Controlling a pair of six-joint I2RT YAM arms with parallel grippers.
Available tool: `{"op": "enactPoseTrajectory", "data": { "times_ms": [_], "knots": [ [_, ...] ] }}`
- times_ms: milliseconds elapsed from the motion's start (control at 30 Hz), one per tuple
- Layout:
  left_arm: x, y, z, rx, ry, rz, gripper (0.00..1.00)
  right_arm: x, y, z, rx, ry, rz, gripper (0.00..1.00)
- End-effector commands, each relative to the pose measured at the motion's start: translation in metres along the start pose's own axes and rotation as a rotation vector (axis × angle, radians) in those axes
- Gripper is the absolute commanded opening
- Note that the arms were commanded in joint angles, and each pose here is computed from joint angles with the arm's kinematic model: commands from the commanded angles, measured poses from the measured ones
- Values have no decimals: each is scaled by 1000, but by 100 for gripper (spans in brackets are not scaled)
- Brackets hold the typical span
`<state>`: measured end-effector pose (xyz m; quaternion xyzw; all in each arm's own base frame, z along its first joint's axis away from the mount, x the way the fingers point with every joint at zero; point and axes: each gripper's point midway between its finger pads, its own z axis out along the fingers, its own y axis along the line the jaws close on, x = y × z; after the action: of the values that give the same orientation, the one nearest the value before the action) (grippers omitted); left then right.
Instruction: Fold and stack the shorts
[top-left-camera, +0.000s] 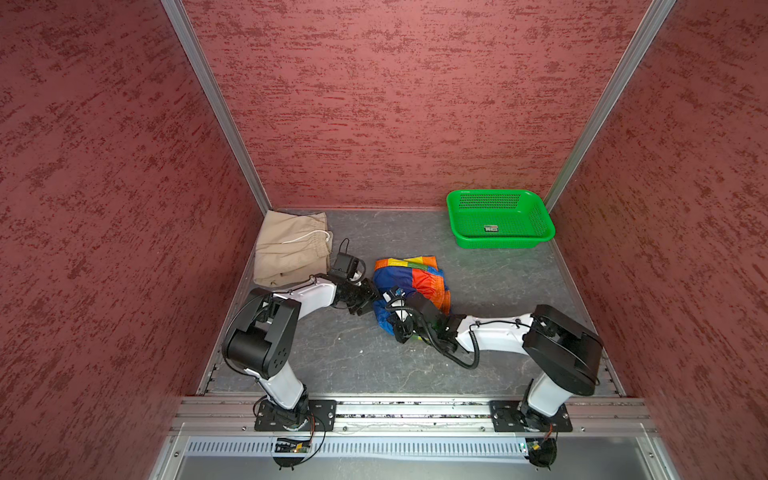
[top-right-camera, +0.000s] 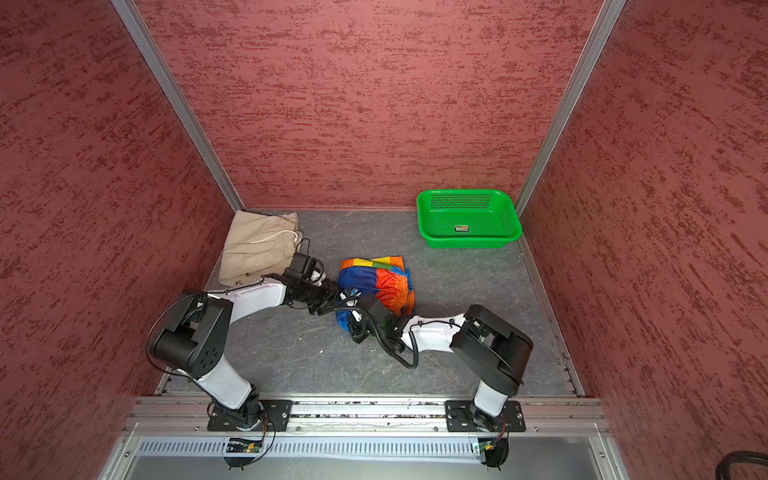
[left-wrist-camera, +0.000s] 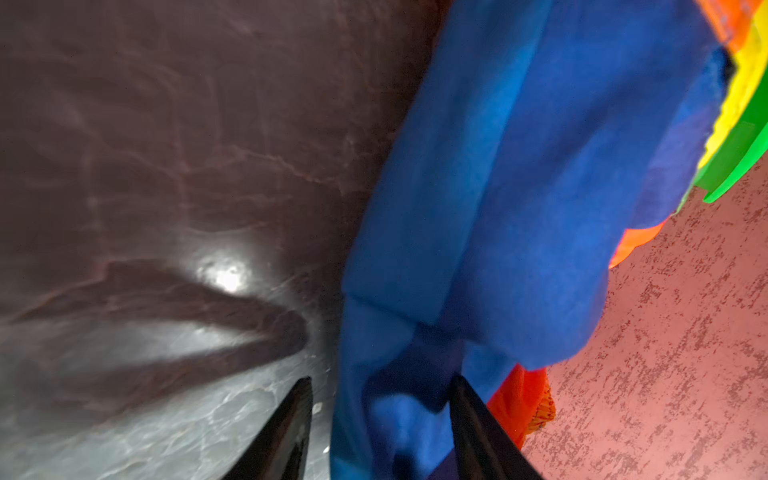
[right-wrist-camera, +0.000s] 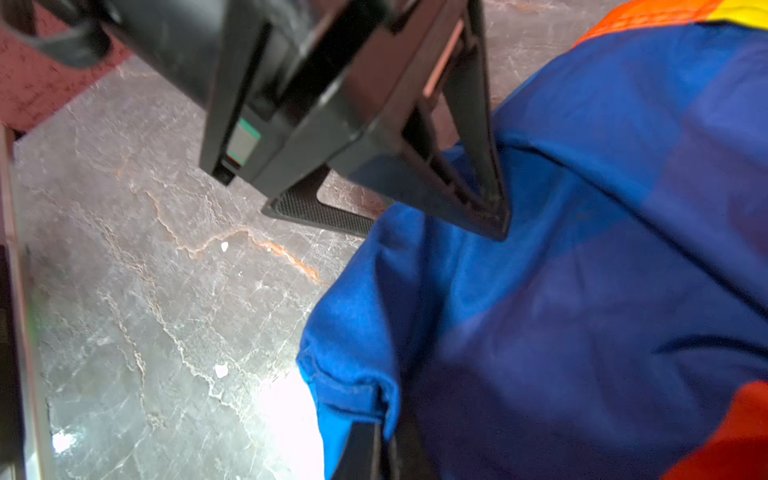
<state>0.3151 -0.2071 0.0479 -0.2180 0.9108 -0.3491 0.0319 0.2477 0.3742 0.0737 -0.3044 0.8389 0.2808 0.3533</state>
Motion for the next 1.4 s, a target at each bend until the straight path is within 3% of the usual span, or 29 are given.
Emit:
{"op": "enactPoseTrajectory", "data": {
  "times_ms": [0,133,233,300,367,400,600,833,1000,1367],
  "knots": [
    [-12,-25,-2,70,-47,13,45,-21,10,-5,-51,-63,29,0],
    [-16,-50,-4,117,-57,47,18,-20,10,-5,-56,-62,48,1],
    [-20,-68,-9,135,-51,96,0,-28,12,-10,-52,-51,61,11],
    [-23,-74,-15,123,-59,123,0,-38,19,-16,-72,-50,59,26],
    [-28,-78,-22,103,-64,156,0,-48,23,-24,-79,-63,62,48],
    [-31,-78,-26,91,-66,165,0,-51,23,-28,-77,-74,62,53],
    [-68,-75,-73,13,-164,208,0,-72,1,-66,31,-189,49,66],
    [-122,-57,-119,-127,-310,240,0,-73,-43,-100,130,-280,140,66],
    [-150,-64,-144,-128,-389,285,0,-74,-66,-122,217,-327,143,62],
    [-210,-59,-193,-219,-492,298,0,-69,-80,-117,224,-343,165,53]
  ]
}}
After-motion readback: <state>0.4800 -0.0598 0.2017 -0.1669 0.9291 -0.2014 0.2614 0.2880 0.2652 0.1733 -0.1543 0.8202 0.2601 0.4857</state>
